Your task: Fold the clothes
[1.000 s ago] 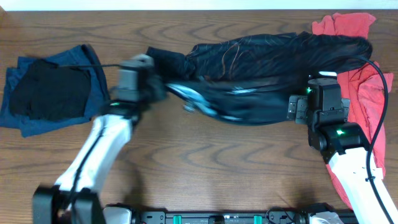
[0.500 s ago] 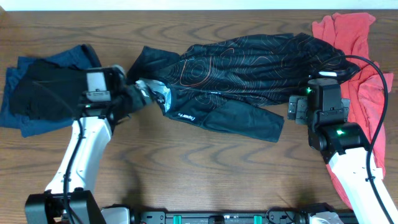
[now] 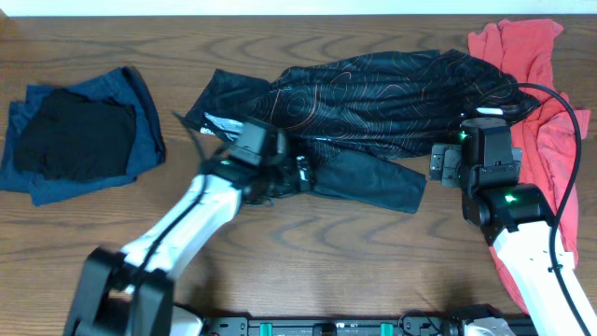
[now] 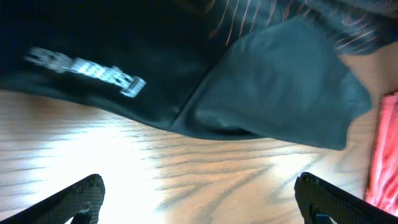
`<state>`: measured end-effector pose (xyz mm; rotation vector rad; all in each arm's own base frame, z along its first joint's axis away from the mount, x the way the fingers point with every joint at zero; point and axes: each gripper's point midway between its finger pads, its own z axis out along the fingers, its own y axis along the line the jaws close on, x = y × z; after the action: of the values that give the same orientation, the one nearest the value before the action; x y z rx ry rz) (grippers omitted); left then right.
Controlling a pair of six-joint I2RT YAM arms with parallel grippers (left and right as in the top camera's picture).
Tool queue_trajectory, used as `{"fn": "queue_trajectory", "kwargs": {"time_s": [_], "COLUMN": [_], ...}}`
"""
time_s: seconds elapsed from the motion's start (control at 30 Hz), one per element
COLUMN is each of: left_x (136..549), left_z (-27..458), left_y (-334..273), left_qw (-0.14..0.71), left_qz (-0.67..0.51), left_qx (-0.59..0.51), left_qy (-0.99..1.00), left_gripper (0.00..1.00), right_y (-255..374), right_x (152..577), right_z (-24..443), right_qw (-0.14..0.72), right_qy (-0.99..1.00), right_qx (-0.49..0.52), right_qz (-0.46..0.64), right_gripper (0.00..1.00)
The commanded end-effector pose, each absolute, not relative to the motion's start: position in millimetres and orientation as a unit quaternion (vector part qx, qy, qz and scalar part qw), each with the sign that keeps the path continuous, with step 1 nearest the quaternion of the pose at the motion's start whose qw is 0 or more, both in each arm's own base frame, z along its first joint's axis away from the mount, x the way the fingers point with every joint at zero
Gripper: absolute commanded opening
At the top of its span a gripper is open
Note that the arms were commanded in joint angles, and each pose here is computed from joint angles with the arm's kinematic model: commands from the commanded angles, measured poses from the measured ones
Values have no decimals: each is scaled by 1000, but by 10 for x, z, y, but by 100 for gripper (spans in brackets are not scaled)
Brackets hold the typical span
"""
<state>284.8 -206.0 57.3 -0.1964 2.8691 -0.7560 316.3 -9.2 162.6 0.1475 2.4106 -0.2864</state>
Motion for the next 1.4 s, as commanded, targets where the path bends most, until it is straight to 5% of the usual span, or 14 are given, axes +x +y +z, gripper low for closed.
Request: {"fn": "queue_trajectory", "kwargs": {"time_s": [0.0, 0.53, 0.73, 1.07, 1.37], "left_x": [2749, 2813, 2909, 3003, 3072], "left_z": [283, -214, -251, -263, -249], "left_y": [-2147, -2550, -2442, -2344, -2282], "left_qw": [48, 55, 84, 113, 136], "left_qz": [-233, -231, -203, -177, -161], "left_qx": [-112, -121, -130, -138, -139], "left_qy": [965, 964, 967, 968, 968], "left_gripper": [95, 77, 59, 14, 6], "right_y": [-110, -111, -111, -110, -111], "right_x": [3165, 3164, 3164, 3162, 3157], "right_z": [1674, 1674, 1674, 1672, 1668], "right_qw": [354, 354, 354, 353, 352], "right_qy": [927, 927, 927, 927, 927], "right_qx": [68, 67, 68, 67, 67], "right_qz": [-107, -107, -107, -107, -108], "right_gripper": [99, 99, 99, 99, 99]}}
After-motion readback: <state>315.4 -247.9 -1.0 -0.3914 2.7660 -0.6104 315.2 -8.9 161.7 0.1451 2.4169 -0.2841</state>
